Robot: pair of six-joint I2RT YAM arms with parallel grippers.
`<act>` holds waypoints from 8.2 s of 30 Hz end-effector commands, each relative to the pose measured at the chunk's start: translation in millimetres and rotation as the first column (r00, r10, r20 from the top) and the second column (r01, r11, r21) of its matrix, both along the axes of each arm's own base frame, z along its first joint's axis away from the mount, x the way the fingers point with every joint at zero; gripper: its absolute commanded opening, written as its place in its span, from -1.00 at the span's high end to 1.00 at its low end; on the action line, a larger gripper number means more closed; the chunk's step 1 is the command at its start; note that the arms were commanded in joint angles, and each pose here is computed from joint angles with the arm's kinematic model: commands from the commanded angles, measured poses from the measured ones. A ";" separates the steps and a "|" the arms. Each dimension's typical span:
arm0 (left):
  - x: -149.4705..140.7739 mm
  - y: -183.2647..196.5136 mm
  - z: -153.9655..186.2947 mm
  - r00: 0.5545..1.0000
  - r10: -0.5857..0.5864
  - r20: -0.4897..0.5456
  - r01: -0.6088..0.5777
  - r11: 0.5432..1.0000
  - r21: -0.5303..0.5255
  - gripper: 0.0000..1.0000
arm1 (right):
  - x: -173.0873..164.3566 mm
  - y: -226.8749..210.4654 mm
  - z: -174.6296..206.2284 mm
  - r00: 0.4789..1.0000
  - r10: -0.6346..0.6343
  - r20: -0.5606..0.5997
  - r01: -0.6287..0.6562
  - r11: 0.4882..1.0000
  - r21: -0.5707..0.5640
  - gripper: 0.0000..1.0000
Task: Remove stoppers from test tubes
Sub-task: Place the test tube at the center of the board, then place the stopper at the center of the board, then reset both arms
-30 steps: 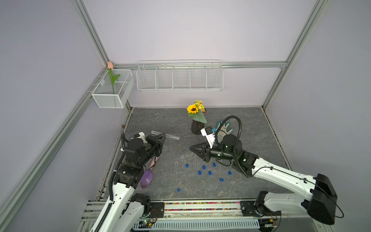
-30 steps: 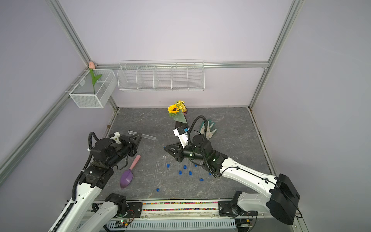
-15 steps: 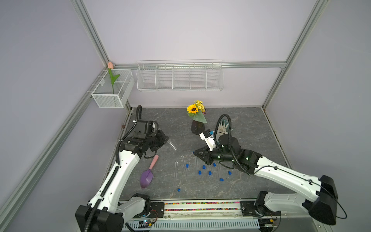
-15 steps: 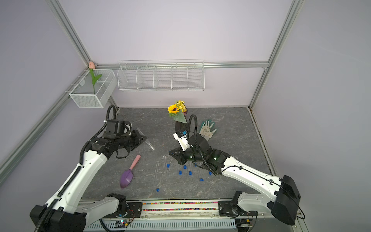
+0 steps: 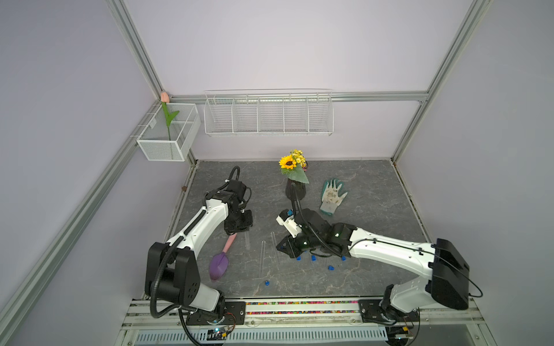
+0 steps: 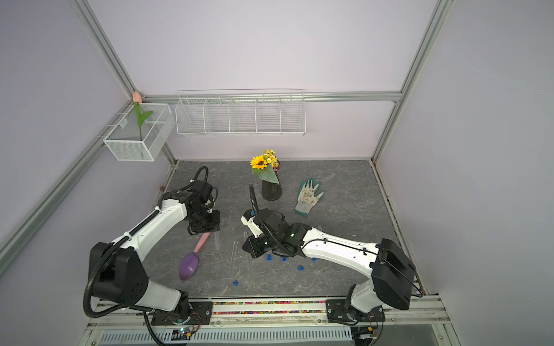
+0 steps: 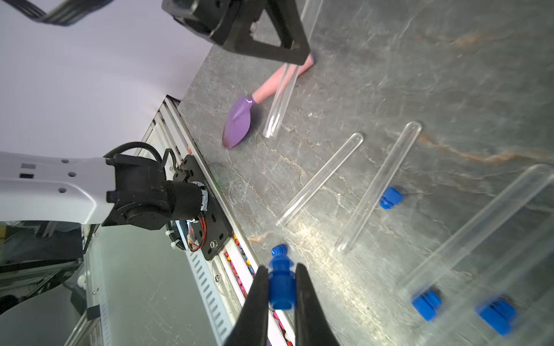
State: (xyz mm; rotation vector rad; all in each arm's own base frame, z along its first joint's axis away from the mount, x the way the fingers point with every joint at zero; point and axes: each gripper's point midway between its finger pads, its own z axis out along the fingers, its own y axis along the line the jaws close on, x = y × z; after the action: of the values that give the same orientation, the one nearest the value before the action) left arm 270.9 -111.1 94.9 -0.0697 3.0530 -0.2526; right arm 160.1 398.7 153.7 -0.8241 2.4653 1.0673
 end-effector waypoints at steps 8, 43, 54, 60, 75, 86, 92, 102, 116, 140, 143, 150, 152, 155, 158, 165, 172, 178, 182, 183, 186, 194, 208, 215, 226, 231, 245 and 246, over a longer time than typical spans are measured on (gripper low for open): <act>-2.0 -8.2 -59.8 0.990 -0.075 -0.121 0.083 0.995 0.058 1.00 | -3.9 70.9 -23.7 0.989 0.038 -0.145 -0.018 0.990 0.139 0.75; -13.0 -10.1 -89.9 0.971 -0.088 -0.224 0.103 0.993 0.055 0.39 | -2.8 90.0 -64.9 1.000 -0.016 -0.023 0.018 0.996 0.084 0.53; -14.4 -10.8 -90.4 0.969 -0.088 -0.229 0.102 0.994 0.049 0.39 | -22.8 103.4 -72.7 0.997 0.047 0.066 -0.048 0.999 0.016 0.49; -13.7 -11.3 -90.6 0.969 -0.088 -0.229 0.102 0.994 0.048 0.38 | -17.8 92.3 -79.1 0.993 0.032 0.116 -0.026 0.998 -0.061 0.48; 2.9 -15.0 -59.5 0.990 -0.079 -0.120 0.083 0.996 0.031 0.25 | -26.8 66.0 -13.7 0.965 0.035 0.261 -0.032 0.999 -0.013 0.03; 21.5 -25.6 6.8 0.998 -0.031 0.048 0.034 0.998 -0.062 -0.21 | -17.3 1.8 46.5 0.937 -0.056 0.346 0.081 0.995 -0.060 -0.33; 18.6 -28.0 40.9 0.986 0.011 0.168 0.011 0.991 -0.133 -0.26 | -15.0 -44.2 65.0 0.928 -0.135 0.348 0.169 0.983 -0.071 -0.46; 2.5 -23.1 89.8 0.935 0.067 0.348 0.012 0.975 -0.220 -0.28 | -9.6 -125.5 85.5 0.884 -0.293 0.365 0.321 0.947 -0.016 -0.63; 40.9 -1.5 157.5 0.523 0.256 0.813 0.027 0.948 -0.316 -0.45 | 65.4 -201.7 58.6 0.771 -0.390 0.503 0.504 0.857 -0.108 -0.77; 62.5 22.0 185.8 0.439 0.303 0.846 -0.116 0.953 -0.282 -0.80 | 148.6 -128.8 133.7 0.832 -0.355 0.426 0.348 0.932 0.098 -0.77; 60.7 29.5 191.7 0.367 0.323 0.873 -0.127 0.947 -0.296 -0.81 | 156.8 -126.8 141.7 0.796 -0.335 0.504 0.325 0.939 0.112 -0.78; 57.3 53.3 191.1 0.229 0.383 0.895 -0.216 0.917 -0.337 -0.99 | 176.3 -120.5 146.1 0.736 -0.276 0.619 0.296 0.952 0.072 -0.77; 56.1 58.3 190.3 0.216 0.372 0.903 -0.235 0.917 -0.322 -0.99 | 179.7 -118.1 146.7 0.726 -0.254 0.639 0.283 0.957 0.060 -0.78; 55.9 60.2 187.9 0.221 0.313 0.924 -0.239 0.936 -0.260 -0.99 | 185.8 -120.1 148.9 0.695 -0.259 0.670 0.298 0.953 0.059 -0.77; 56.2 62.1 188.1 0.222 0.269 0.937 -0.243 0.946 -0.214 -0.99 | 193.2 -128.3 153.2 0.646 -0.276 0.712 0.340 0.939 0.056 -0.77; 57.3 68.2 184.1 0.231 0.199 0.952 -0.271 0.953 -0.133 -0.99 | 211.5 -171.1 151.0 0.538 -0.274 0.797 0.507 0.861 -0.046 -0.78; 55.7 70.8 176.7 0.269 0.131 0.954 -0.267 0.962 -0.056 -0.99 | 216.3 -217.4 150.0 0.526 -0.281 0.802 0.543 0.837 -0.063 -0.78; 50.8 87.8 170.5 0.282 0.148 0.948 -0.326 0.944 -0.050 -0.99 | 221.9 -279.1 138.0 0.504 -0.363 0.784 0.664 0.743 -0.083 -0.78; 43.4 103.3 166.2 0.274 0.183 0.944 -0.380 0.922 -0.068 -0.99 | 220.9 -322.1 123.7 0.478 -0.452 0.753 0.744 0.665 -0.073 -0.78; 41.1 106.1 164.4 0.275 0.186 0.943 -0.389 0.919 -0.068 -0.99 | 219.9 -331.0 119.5 0.471 -0.473 0.745 0.760 0.646 -0.070 -0.78; 32.0 114.2 157.8 0.276 0.209 0.938 -0.417 0.905 -0.079 -0.99 | 217.2 -365.4 105.2 0.437 -0.553 0.709 0.814 0.579 -0.050 -0.78; 12.5 125.0 140.2 0.310 0.239 0.920 -0.461 0.884 -0.075 -0.99 | 213.8 -420.0 49.5 0.324 -0.713 0.622 0.903 0.430 0.022 -0.78; 4.9 129.5 132.1 0.336 0.241 0.911 -0.478 0.877 -0.056 -0.99 | 244.5 -407.8 -41.2 0.447 -0.654 0.610 0.848 0.527 -0.056 -0.78; 6.5 131.3 128.0 0.337 0.235 0.912 -0.488 0.872 -0.044 -0.99 | 252.5 -401.1 -58.5 0.485 -0.636 0.601 0.824 0.562 -0.070 -0.78; 38.7 150.5 118.7 0.352 0.236 0.906 -0.492 0.870 -0.036 -0.99 | 254.8 -392.7 -61.3 0.487 -0.592 0.643 0.788 0.615 -0.031 -0.78; 71.2 167.5 101.1 0.385 0.223 0.896 -0.488 0.873 -0.007 -0.99 | 255.9 -392.0 -62.4 0.492 -0.594 0.636 0.787 0.616 -0.034 -0.77; 112.7 180.8 49.0 0.370 0.216 0.904 -0.531 0.847 0.015 -0.99 | 257.5 -391.6 -63.9 0.503 -0.594 0.629 0.785 0.618 -0.044 -0.77; 115.6 180.4 46.0 0.377 0.208 0.903 -0.526 0.850 0.024 -0.99 | 257.9 -391.9 -64.1 0.503 -0.594 0.628 0.786 0.617 -0.046 -0.77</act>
State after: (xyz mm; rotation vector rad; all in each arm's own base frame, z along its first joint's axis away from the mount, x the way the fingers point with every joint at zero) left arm 375.8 66.6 131.5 -0.4554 1.9565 0.2039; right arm 414.1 4.5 88.5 -0.0533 2.1098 0.0582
